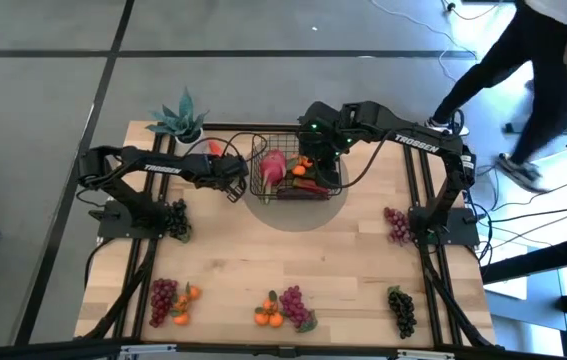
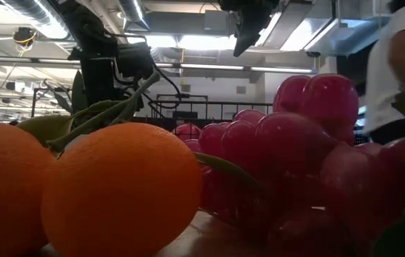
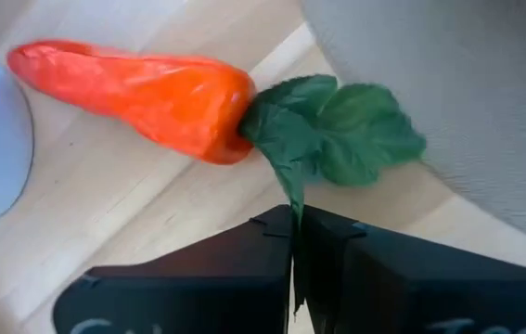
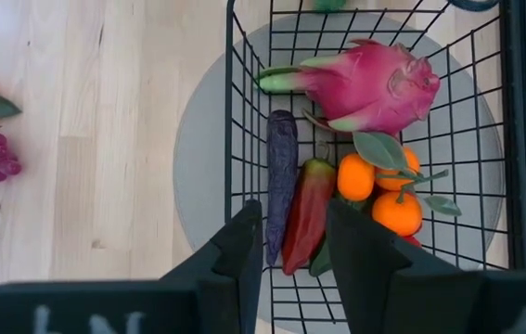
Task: Build produce basket
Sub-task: Put the orange carrot into the black wire basket
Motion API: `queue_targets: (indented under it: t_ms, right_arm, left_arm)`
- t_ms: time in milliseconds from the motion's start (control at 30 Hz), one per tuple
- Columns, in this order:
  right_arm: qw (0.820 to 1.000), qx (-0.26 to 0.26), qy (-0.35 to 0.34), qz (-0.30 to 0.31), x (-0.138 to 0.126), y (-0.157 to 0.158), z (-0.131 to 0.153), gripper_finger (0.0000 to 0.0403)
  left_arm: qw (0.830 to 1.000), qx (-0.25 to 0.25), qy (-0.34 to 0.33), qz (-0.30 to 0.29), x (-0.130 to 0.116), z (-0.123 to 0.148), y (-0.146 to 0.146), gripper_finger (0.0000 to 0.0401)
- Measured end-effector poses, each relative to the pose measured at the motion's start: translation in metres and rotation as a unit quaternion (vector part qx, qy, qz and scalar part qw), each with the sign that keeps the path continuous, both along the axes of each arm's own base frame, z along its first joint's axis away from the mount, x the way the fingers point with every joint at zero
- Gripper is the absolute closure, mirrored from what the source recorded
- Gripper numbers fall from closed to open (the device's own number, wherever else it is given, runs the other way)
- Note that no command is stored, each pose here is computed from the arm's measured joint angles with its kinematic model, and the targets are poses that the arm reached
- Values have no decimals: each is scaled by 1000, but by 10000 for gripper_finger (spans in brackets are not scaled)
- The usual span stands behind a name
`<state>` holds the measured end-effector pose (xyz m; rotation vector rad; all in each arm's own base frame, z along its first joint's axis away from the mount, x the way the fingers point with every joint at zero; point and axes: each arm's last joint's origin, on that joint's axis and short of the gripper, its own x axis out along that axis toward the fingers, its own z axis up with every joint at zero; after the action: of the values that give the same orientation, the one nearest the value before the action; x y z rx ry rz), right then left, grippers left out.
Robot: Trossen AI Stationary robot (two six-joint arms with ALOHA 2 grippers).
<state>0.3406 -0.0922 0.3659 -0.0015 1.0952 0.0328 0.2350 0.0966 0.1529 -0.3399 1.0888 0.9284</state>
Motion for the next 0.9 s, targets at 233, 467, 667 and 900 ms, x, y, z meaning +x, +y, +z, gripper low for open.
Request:
queue_targets:
  t_ms: [233,467,667,900]
  right_arm:
    - [1000,2,7,1,-2,1,0,296]
    - [1000,-5,-10,2,-14,4,14,296]
    - [1000,-18,-21,-1,-22,6,23,296]
    - [999,-26,-16,11,-26,7,25,296]
  left_arm:
    - [1000,-12,-8,-16,-13,21,-10,401]
    - [997,-52,-24,-47,-27,52,-20,401]
    - [996,-51,-27,-66,-31,88,-30,401]
    - [994,-41,-41,-97,-27,140,-44,401]
